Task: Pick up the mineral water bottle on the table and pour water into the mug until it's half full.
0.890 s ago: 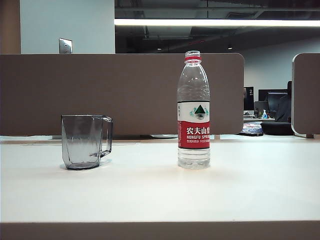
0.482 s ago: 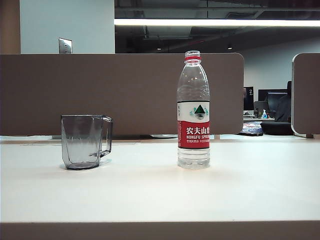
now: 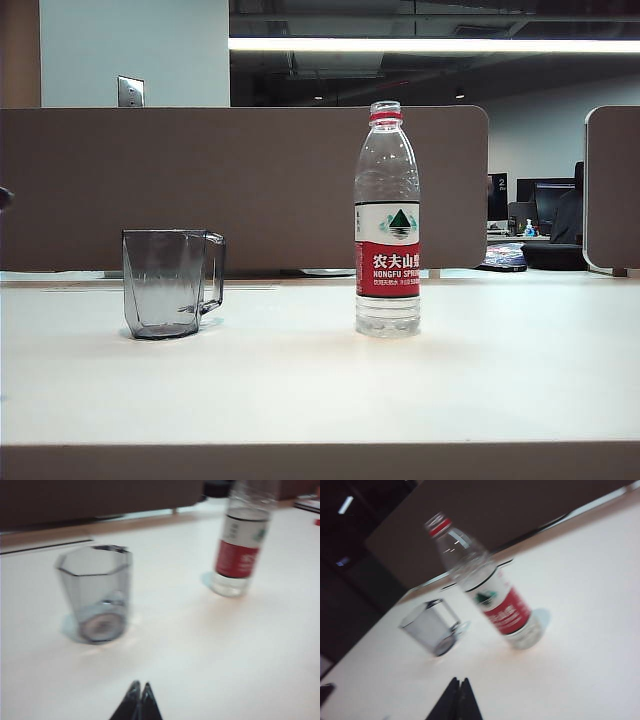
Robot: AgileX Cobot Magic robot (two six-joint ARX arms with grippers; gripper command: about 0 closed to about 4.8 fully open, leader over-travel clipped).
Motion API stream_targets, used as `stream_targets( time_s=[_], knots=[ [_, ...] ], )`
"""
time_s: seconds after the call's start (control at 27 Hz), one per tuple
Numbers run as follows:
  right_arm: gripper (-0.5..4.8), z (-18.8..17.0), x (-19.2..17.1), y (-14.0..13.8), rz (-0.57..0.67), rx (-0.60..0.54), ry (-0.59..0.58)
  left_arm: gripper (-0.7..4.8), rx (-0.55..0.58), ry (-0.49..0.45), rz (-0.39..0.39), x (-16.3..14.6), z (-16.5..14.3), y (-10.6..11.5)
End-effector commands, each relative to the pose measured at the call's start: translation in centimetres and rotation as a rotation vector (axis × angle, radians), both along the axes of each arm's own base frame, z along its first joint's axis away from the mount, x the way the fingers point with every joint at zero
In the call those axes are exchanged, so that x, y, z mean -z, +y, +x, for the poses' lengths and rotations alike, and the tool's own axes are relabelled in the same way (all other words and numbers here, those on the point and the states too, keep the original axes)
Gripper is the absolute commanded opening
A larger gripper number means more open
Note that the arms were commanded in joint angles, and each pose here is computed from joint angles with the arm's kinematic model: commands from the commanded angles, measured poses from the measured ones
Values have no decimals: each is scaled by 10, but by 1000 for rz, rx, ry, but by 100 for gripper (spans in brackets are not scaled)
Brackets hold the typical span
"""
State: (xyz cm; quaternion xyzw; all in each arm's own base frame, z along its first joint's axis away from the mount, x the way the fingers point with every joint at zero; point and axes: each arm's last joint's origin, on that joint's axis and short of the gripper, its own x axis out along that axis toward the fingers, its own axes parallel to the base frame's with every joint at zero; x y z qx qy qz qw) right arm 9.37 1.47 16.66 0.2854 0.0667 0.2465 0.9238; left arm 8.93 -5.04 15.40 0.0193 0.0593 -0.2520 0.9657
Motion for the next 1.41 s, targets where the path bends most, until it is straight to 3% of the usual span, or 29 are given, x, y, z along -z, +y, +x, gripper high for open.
stream_targets(
  time_s=[0.04, 0.07, 0.26, 0.3, 0.33, 0.37, 0.48, 0.67, 1.04, 1.15, 1.41],
  knots=[
    [21, -2, -3, 4, 65, -109, 24, -5, 67, 0, -1, -1, -2, -6],
    [30, -2, -5, 5, 64, -121, 18, -5, 68, -1, -2, -1, -3, -6],
    [220, -5, -28, 13, -46, -73, -100, -5, 68, -1, -2, -1, -3, -6],
    [381, -3, -34, 17, -110, -71, -112, -5, 68, -1, -2, -1, -3, -6],
    [465, -1, -36, 20, -156, -81, -128, -5, 68, -1, -2, -1, -3, -6],
    [479, 6, -39, 29, -253, -105, -184, -5, 68, -1, -1, -1, -3, -6],
    [479, 17, -38, 46, -361, -69, -234, -5, 68, 0, -1, -1, -3, -6],
    [479, 40, -28, 75, -488, 126, -240, -5, 68, -1, -1, -1, -3, -6],
    [479, 118, 6, 134, -484, 124, -242, -5, 68, -1, -2, -1, -3, -6],
    [479, 132, 13, 142, -468, 188, -243, -5, 68, -1, -2, -1, -3, -6],
    [479, 162, 24, 153, -490, 214, -214, -5, 67, -1, -1, -1, -3, -6]
  ],
)
